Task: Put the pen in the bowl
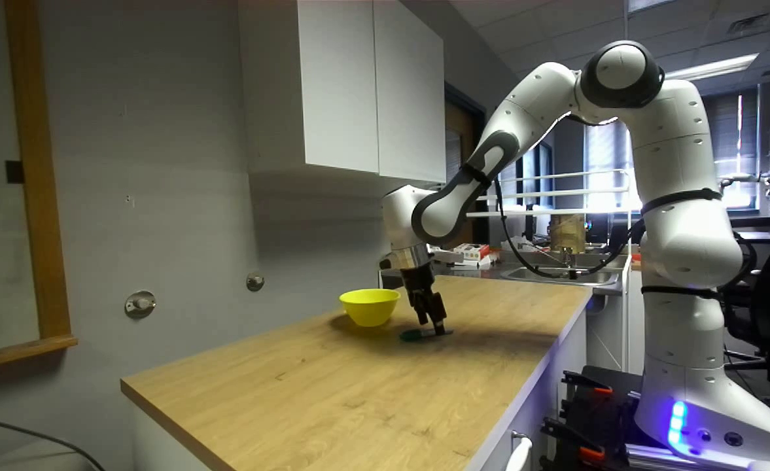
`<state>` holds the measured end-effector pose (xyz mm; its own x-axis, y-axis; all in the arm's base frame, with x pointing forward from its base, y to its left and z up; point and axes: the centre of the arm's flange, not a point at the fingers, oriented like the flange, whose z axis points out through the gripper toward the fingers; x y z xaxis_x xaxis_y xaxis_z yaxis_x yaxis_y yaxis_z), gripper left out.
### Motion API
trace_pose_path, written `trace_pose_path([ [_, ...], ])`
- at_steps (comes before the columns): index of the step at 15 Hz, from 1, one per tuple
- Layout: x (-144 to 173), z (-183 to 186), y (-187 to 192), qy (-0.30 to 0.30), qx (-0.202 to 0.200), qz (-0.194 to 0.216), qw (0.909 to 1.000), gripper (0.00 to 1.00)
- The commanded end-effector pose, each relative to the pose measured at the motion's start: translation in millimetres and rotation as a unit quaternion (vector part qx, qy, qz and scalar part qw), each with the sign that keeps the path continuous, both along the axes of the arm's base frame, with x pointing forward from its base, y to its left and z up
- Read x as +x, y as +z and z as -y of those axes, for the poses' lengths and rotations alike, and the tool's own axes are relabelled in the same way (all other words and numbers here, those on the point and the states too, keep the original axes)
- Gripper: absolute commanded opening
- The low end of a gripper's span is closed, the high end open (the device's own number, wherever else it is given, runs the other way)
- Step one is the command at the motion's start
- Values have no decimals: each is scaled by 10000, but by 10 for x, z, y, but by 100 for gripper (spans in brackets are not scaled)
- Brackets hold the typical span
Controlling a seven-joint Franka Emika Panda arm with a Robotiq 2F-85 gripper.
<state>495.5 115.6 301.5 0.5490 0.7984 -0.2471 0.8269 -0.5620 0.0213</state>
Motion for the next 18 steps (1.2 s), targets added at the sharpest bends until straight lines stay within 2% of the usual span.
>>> trace_pose_path([
  [1,-3,-20,-36,-4,-46,87,10000,66],
  [9,21,72,-2,-57,-25,117,9999,5],
  [10,17,80,17,-69,-27,127,9999,2],
  [11,7,86,47,-72,-34,150,9999,7],
  [14,-67,115,222,-108,-110,303,9994,7],
  [18,-281,165,635,-277,-287,762,9963,7],
])
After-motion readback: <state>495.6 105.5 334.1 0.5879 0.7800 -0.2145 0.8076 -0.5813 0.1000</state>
